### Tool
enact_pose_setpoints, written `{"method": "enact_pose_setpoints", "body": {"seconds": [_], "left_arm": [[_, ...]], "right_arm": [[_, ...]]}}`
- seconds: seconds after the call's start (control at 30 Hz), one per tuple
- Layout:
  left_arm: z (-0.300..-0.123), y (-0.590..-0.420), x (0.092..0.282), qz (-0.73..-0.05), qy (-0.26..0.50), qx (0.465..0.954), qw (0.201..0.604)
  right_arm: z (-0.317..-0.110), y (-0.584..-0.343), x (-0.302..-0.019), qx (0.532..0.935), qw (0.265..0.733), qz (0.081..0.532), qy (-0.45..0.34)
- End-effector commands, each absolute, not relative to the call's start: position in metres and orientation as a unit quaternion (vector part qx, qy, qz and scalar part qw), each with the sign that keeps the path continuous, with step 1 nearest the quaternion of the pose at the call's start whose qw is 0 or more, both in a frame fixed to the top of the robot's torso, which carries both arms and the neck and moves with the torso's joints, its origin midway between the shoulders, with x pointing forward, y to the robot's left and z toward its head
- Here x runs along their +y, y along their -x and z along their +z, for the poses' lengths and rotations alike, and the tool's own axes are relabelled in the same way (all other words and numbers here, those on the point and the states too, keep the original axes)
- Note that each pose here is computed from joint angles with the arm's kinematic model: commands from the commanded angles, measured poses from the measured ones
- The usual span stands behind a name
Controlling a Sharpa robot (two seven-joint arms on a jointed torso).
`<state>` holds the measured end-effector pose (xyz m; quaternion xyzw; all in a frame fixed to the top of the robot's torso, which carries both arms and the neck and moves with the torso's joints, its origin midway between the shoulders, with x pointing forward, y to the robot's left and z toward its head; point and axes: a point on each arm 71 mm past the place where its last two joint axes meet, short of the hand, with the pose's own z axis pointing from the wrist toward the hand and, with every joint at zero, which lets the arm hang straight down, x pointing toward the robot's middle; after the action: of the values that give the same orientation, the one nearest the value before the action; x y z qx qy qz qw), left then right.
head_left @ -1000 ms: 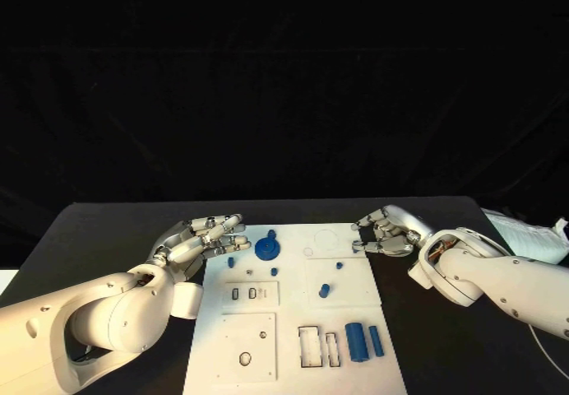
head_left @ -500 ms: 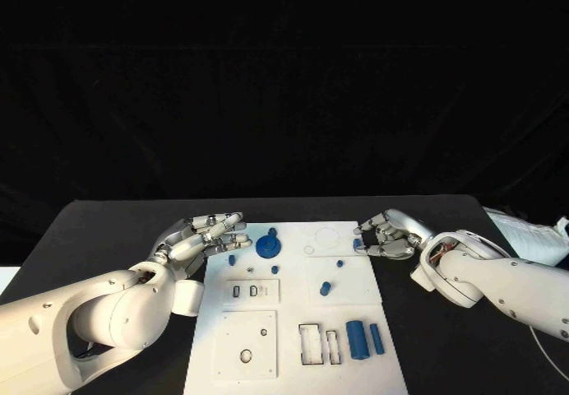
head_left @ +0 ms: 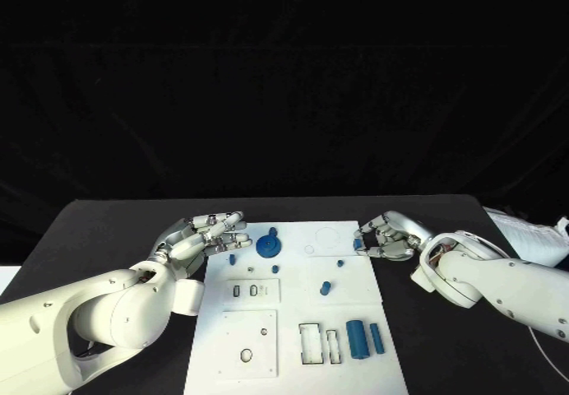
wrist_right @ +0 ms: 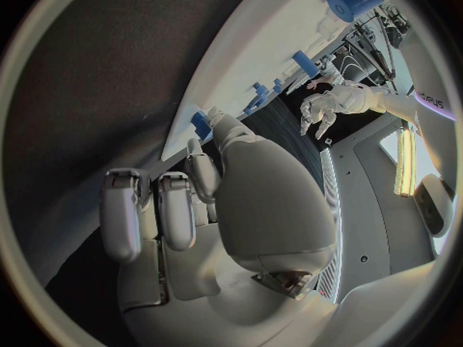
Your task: Assemble the parts on the task board
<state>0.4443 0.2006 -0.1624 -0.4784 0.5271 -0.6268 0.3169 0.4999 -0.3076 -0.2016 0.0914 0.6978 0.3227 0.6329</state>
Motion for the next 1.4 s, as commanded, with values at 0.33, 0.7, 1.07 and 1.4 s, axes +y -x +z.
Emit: {"method": "enact_pose_setpoints", "body": {"seconds": [0.33, 0.7, 1.07, 1.4], "left_arm": [[-0.161, -0.444, 0.198, -0.635, 0.473, 0.526, 0.309], [-0.161, -0.444, 0.198, -0.634, 0.474, 0.527, 0.31], [-0.162, -0.444, 0.199, -0.634, 0.474, 0.526, 0.311], [-0.163, -0.447, 0.2, -0.632, 0.475, 0.526, 0.313]], "right_arm": [[-0.207, -0.502, -0.301, 0.706, 0.624, 0.326, -0.083], [-0.206, -0.503, -0.3, 0.702, 0.628, 0.326, -0.083], [-0.197, -0.5, -0.294, 0.683, 0.644, 0.331, -0.092], [-0.175, -0.487, -0.246, 0.676, 0.636, 0.362, -0.086]]}}
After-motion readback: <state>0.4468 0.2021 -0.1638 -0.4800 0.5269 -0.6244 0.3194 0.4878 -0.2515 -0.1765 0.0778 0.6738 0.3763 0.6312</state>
